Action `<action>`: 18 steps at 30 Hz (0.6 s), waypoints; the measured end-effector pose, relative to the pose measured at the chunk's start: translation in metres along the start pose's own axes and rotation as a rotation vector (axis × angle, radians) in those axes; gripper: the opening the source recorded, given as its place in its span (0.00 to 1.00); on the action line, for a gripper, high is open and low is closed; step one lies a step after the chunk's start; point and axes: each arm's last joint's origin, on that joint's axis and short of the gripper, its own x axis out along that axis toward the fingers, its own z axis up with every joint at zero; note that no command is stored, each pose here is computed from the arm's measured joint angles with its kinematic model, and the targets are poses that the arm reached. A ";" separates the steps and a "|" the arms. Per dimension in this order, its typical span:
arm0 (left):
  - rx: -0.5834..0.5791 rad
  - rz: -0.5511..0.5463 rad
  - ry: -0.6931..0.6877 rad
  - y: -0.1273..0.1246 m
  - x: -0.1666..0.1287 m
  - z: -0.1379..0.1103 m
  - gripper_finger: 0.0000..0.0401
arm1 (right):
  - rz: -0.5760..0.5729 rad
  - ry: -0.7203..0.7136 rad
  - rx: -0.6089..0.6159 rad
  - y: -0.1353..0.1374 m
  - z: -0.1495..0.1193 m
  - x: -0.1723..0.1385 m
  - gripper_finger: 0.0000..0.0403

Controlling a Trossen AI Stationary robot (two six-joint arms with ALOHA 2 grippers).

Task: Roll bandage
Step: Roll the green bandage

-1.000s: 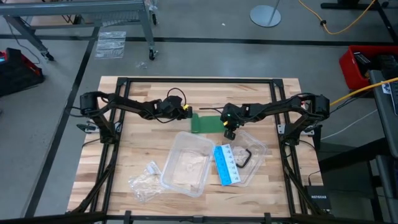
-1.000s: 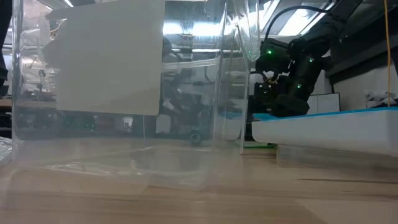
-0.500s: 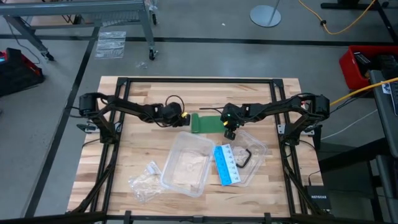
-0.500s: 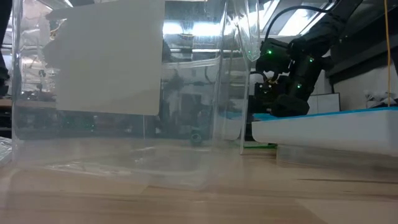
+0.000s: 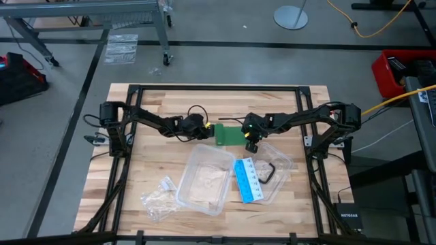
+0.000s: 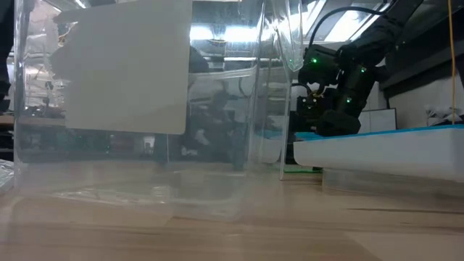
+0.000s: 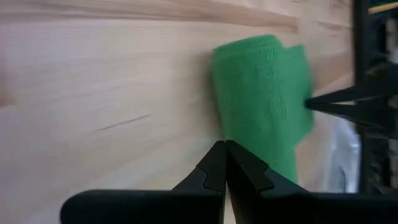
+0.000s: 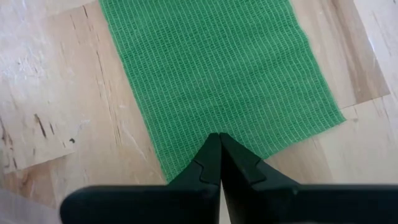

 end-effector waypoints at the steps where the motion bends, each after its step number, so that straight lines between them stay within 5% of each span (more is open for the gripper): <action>1: 0.016 -0.015 -0.001 -0.004 0.002 0.001 0.00 | 0.000 -0.002 0.000 0.000 0.001 0.000 0.02; 10: 0.172 -0.153 -0.014 -0.043 0.003 0.022 0.00 | 0.005 0.001 0.000 0.001 0.006 -0.003 0.02; 18: 0.195 -0.128 -0.040 -0.039 0.002 0.038 0.00 | 0.004 0.025 0.001 0.000 0.005 -0.004 0.02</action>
